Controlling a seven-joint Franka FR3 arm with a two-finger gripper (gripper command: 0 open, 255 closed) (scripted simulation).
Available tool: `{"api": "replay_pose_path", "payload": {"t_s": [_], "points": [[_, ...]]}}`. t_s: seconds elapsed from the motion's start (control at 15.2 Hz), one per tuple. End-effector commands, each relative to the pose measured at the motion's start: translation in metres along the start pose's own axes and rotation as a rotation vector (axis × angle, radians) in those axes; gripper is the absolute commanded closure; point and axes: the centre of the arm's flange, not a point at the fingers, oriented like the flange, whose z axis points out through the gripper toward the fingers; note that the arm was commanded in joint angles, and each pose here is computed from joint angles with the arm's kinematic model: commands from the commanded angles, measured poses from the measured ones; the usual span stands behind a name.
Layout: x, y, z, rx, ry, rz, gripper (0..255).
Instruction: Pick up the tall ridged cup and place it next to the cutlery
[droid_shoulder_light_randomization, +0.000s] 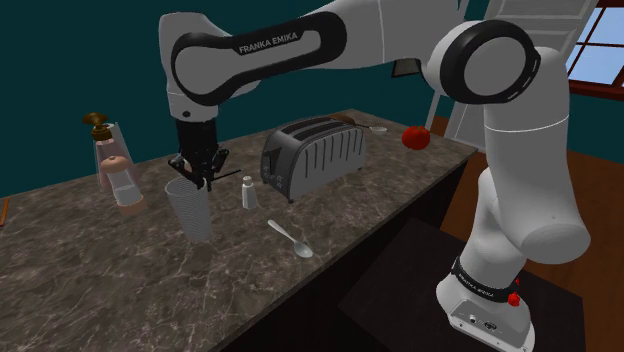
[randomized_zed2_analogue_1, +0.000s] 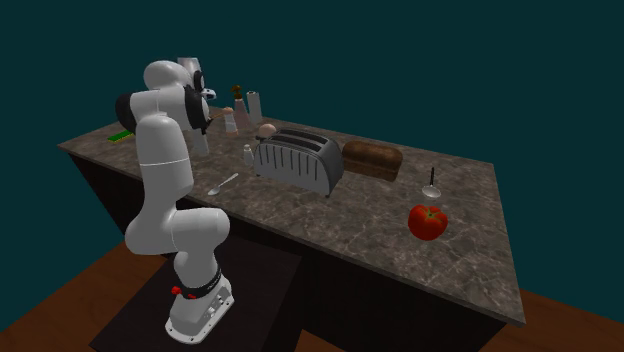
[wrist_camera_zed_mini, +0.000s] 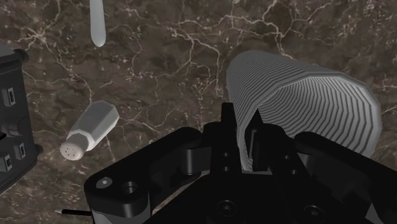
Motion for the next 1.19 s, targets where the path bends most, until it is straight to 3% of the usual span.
{"api": "replay_pose_path", "payload": {"t_s": [0.0,0.79,1.12], "points": [[0.0,0.001,0.011,0.0,0.001,0.0,255],[0.0,0.007,0.072,0.0,0.001,0.0,255],[0.0,0.007,0.072,0.0,0.001,0.0,255]]}}
